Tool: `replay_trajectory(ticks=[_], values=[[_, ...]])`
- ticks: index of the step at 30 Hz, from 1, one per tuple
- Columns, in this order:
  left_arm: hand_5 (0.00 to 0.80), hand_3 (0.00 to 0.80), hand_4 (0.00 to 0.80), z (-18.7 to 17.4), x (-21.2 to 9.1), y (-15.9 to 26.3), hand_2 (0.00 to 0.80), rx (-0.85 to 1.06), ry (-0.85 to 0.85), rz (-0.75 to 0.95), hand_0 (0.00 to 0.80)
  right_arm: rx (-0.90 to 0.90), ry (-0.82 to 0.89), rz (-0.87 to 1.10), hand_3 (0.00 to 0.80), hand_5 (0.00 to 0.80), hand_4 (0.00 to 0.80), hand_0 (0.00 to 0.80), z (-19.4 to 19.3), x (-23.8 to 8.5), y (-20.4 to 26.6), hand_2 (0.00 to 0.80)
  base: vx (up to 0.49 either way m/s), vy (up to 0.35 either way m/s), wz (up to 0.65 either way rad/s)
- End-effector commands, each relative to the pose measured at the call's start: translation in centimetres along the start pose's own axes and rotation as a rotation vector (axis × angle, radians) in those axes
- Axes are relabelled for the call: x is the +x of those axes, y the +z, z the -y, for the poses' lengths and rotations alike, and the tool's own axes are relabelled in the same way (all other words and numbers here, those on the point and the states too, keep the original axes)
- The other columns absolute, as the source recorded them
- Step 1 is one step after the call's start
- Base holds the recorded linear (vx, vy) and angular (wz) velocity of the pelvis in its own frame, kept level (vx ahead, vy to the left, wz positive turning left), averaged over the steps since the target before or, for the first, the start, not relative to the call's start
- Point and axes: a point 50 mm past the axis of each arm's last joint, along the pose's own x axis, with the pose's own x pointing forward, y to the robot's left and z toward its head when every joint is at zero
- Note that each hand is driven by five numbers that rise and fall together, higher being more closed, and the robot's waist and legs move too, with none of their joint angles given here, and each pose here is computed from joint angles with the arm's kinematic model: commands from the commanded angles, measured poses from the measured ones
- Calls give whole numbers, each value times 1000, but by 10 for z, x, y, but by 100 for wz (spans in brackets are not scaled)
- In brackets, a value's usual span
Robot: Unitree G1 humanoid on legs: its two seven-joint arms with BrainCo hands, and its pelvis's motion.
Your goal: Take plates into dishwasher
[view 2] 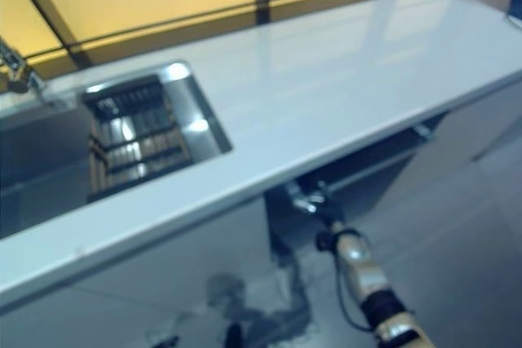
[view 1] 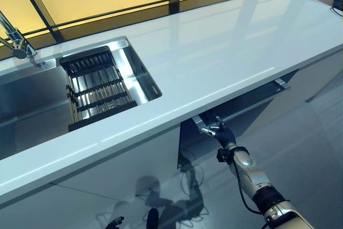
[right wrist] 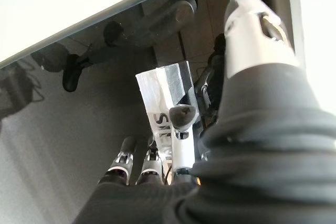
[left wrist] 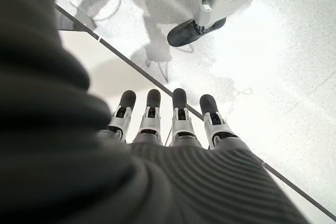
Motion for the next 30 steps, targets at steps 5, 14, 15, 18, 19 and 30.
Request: replay_trajectory(ticks=[5,14,15,18,19,30], values=[[0,0,0,-18,-1,-1,0,21,70,4,0,-236,69,171,0,0,0,0,-30,13,38,0,8,-12,3],[0,0,0,-33,-8,-16,0,-56,168,-28,0,-538,46,23,0,0,0,0,4,-33,-14,0,-47,-36,12],[0,0,0,-34,-9,-17,0,-58,172,-30,0,-538,50,14,0,0,0,0,5,-37,-18,0,-115,-108,15],[0,0,0,-39,-10,-19,0,-76,195,-34,0,-573,83,-27,0,0,0,0,10,-60,-39,0,-104,-116,11],[0,0,0,-40,-10,-17,0,-77,200,-32,0,-587,90,-43,0,0,0,0,12,-66,-45,0,-191,-238,29],[0,0,0,-17,-14,-25,0,-125,162,-7,0,-725,147,-312,0,0,0,0,35,-112,-101,0,-124,-147,36]])
